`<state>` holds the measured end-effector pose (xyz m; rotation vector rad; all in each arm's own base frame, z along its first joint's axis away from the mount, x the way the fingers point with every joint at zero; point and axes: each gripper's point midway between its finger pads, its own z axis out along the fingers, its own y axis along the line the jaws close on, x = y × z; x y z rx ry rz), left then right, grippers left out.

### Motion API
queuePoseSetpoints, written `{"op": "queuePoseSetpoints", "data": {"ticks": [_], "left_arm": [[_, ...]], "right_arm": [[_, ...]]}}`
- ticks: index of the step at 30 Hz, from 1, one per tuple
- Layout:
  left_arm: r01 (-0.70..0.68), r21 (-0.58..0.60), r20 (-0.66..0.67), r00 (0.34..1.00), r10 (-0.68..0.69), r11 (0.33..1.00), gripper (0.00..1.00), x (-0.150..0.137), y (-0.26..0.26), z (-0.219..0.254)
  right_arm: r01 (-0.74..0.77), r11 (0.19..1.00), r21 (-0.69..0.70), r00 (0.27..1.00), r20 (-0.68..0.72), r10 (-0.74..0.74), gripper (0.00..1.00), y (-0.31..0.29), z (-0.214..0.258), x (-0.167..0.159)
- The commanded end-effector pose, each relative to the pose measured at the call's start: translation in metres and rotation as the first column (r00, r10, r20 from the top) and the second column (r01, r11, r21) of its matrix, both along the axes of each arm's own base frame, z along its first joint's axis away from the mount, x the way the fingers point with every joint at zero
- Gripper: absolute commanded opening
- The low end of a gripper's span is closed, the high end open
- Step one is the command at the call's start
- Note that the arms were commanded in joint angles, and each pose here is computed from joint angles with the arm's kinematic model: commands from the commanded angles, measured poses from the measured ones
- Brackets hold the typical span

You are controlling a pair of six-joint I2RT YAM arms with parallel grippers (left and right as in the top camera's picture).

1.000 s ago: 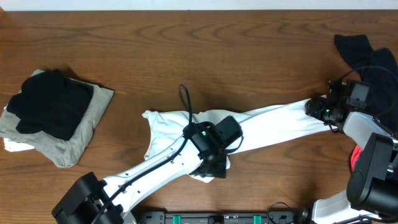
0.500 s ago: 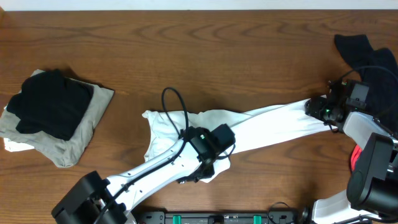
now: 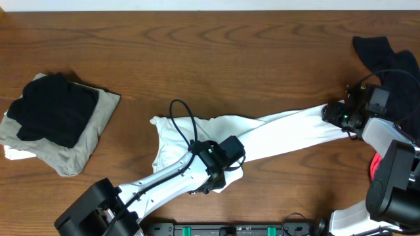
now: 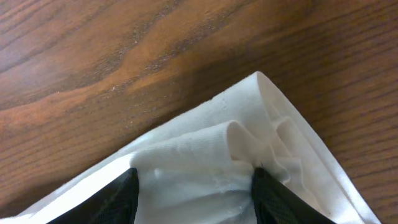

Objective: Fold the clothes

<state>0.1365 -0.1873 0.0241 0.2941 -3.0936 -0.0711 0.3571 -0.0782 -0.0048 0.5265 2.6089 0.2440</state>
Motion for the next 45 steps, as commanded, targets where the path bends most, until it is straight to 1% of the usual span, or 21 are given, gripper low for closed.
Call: {"op": "queuePoseSetpoints", "data": {"ticks": [1, 3, 9, 16, 22, 23, 25, 27, 28, 33, 37, 41, 45], "left_arm": [[-0.084, 0.025, -0.018, 0.996, 0.085, 0.996, 0.5, -0.007, 0.008, 0.002], [-0.092, 0.03, -0.027, 0.995, 0.093, 0.995, 0.5, -0.009, 0.009, 0.002], [-0.091, 0.063, 0.066, 0.994, 0.087, 0.994, 0.5, 0.008, 0.015, 0.0], [-0.092, 0.077, 0.071, 0.994, 0.087, 0.993, 0.5, 0.015, 0.009, -0.018], [-0.113, 0.106, 0.043, 0.993, 0.109, 0.988, 0.5, 0.015, 0.011, -0.032], [-0.115, 0.101, 0.033, 0.993, 0.112, 0.988, 0.47, 0.013, 0.01, -0.033], [-0.116, 0.086, 0.016, 0.993, 0.115, 0.99, 0.35, 0.011, 0.006, -0.034], [-0.116, 0.078, 0.007, 0.993, 0.116, 0.99, 0.14, 0.01, 0.005, -0.034], [-0.113, 0.076, 0.004, 0.994, 0.113, 0.991, 0.06, 0.009, 0.004, -0.034], [-0.051, 0.012, -0.071, 0.996, 0.052, 0.999, 0.06, -0.002, -0.007, -0.031], [0.028, -0.077, -0.094, 0.995, -0.035, 0.997, 0.06, -0.005, -0.02, -0.011], [0.078, -0.105, -0.029, 0.996, -0.081, 0.991, 0.06, 0.004, -0.017, 0.023], [0.034, -0.126, 0.063, 0.998, -0.027, 0.991, 0.06, 0.021, -0.001, 0.049]], "right_arm": [[0.039, 0.999, 0.036, 0.951, -0.308, -0.026, 0.58, 0.015, -0.073, -0.077], [0.039, 0.999, 0.035, 0.951, -0.308, -0.026, 0.58, 0.015, -0.073, -0.077], [0.035, 0.999, 0.035, 0.951, -0.307, -0.023, 0.59, 0.015, -0.073, -0.077], [0.032, 0.999, 0.036, 0.949, -0.314, -0.019, 0.59, 0.016, -0.073, -0.079], [0.032, 0.999, 0.036, 0.949, -0.314, -0.019, 0.59, 0.016, -0.073, -0.079], [0.032, 0.999, 0.036, 0.949, -0.314, -0.019, 0.59, 0.016, -0.073, -0.079], [0.032, 0.999, 0.037, 0.949, -0.314, -0.019, 0.59, 0.016, -0.073, -0.079], [0.032, 0.999, 0.037, 0.949, -0.314, -0.019, 0.59, 0.016, -0.073, -0.079], [0.032, 0.999, 0.037, 0.949, -0.315, -0.019, 0.59, 0.016, -0.073, -0.079], [0.032, 0.999, 0.037, 0.949, -0.316, -0.019, 0.59, 0.016, -0.073, -0.079], [0.032, 0.999, 0.036, 0.949, -0.313, -0.019, 0.6, 0.016, -0.073, -0.079], [0.032, 0.999, 0.036, 0.95, -0.313, -0.02, 0.6, 0.016, -0.073, -0.079], [0.032, 0.999, 0.036, 0.95, -0.313, -0.019, 0.6, 0.016, -0.073, -0.078]]}}
